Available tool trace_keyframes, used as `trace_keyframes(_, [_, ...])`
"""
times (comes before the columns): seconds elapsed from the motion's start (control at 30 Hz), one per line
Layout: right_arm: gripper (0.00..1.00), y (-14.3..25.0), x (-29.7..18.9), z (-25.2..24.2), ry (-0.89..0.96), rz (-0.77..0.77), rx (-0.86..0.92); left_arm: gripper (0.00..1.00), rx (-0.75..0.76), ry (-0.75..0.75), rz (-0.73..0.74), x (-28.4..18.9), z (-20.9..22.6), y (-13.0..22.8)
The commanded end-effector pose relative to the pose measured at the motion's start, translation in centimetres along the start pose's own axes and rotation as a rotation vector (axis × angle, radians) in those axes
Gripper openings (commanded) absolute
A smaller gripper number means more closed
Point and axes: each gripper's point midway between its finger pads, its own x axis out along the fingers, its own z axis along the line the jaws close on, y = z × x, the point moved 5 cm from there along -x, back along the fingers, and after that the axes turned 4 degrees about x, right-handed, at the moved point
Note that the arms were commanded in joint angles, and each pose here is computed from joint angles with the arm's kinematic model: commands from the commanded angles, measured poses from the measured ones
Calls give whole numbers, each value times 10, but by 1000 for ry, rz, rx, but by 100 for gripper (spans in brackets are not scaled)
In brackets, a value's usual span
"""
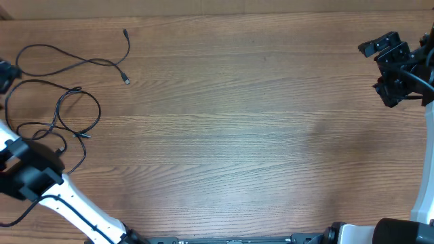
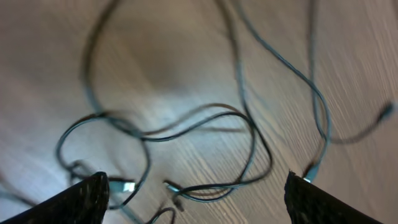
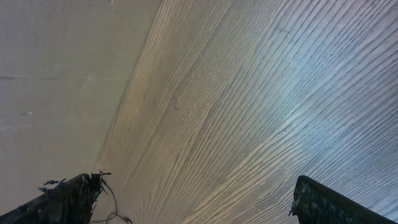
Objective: Untangle cables
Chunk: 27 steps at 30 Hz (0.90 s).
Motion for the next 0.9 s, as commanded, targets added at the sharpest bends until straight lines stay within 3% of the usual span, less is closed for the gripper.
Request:
trace_keyframes(0.0, [100,0,-5,6,-21,-8,-12,90,109,-69,18,23,-14,4])
trace_keyframes(0.23, [100,1,-5,4,-13,-2,-9,87,-29,-155,78,76,-11,9])
trace_keyframes(0.43, [100,1,-5,5,-15,-3,-10,75,-32,-133,116,119,-11,9])
trace_keyframes(0.87, [100,0,-5,6,-23,-10,-13,74,16,-90,176,192,-36,27])
